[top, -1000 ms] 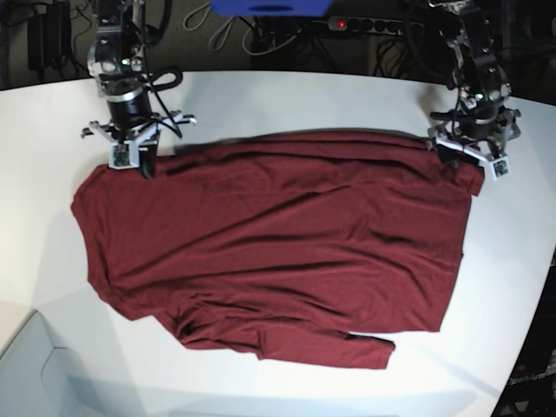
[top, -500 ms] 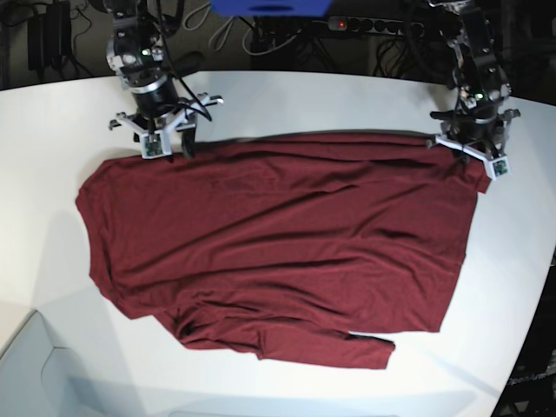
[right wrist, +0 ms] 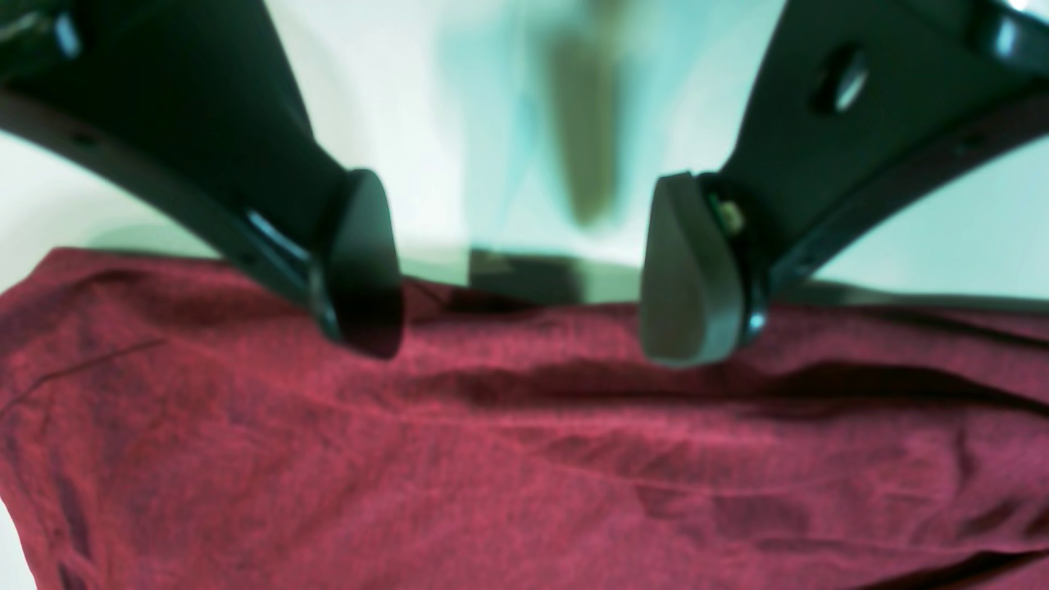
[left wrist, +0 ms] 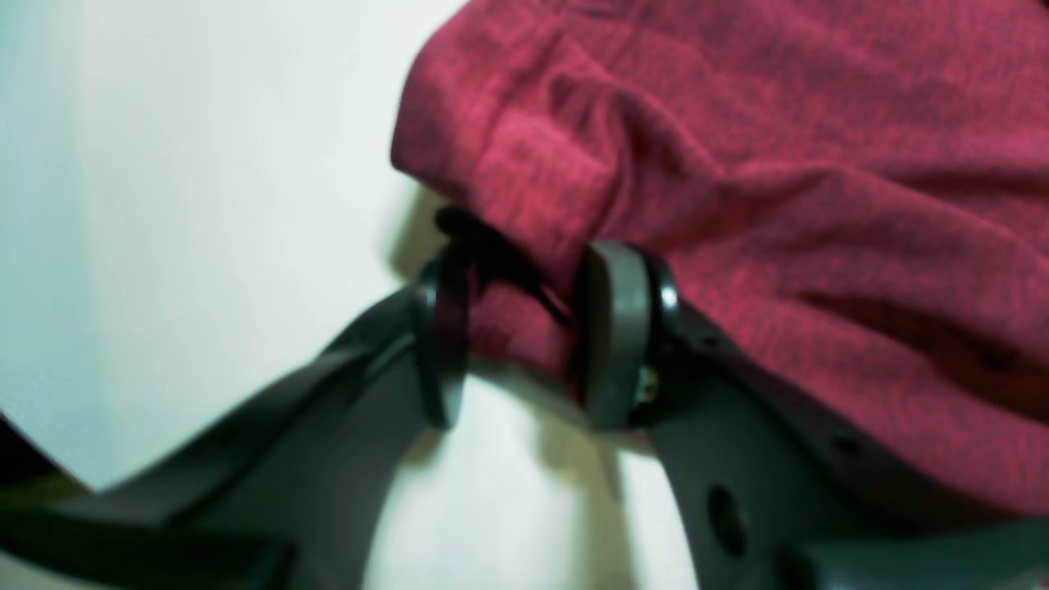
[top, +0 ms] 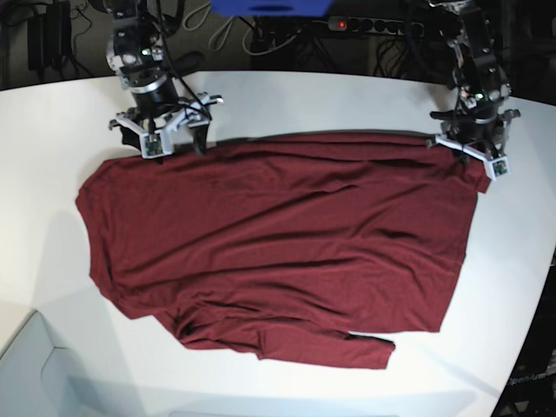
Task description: Layout the t-shirt on the table in an organized manner, then fold the t-shirt properly
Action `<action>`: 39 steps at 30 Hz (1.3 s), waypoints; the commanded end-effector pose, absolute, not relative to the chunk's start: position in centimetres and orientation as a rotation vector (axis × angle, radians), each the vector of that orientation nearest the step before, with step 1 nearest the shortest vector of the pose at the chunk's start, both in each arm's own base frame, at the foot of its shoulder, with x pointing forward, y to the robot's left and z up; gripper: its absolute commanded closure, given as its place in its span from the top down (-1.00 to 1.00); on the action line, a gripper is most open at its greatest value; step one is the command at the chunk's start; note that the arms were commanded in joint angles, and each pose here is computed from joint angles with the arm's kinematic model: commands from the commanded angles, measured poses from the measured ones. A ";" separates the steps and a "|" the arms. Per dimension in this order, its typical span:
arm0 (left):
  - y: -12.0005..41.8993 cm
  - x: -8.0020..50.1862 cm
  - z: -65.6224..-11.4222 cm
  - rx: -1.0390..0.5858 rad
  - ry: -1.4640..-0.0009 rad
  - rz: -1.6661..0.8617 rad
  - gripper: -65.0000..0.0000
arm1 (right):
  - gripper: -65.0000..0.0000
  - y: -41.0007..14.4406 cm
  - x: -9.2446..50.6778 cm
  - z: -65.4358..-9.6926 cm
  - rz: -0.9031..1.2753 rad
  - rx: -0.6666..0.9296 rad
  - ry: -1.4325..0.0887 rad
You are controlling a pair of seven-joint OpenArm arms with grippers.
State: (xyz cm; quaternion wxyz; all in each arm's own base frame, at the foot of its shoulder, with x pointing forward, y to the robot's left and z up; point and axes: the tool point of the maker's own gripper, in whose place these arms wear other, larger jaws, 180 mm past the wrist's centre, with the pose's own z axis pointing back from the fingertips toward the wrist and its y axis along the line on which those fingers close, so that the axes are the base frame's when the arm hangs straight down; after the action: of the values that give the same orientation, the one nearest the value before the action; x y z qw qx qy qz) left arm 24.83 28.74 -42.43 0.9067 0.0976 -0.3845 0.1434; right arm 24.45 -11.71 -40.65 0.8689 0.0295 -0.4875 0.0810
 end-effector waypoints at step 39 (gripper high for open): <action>30.4 21.9 -36.5 0.277 -0.888 0.194 -0.99 | -1.00 -13.9 20.0 -39.1 0.189 0.017 -1.010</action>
State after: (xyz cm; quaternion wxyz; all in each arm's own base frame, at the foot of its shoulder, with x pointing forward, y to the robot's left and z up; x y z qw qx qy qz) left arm 21.35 29.67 -37.85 0.9001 0.1191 -0.4077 0.0967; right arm 19.65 -13.54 -40.07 0.8799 0.0139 -0.4661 0.0910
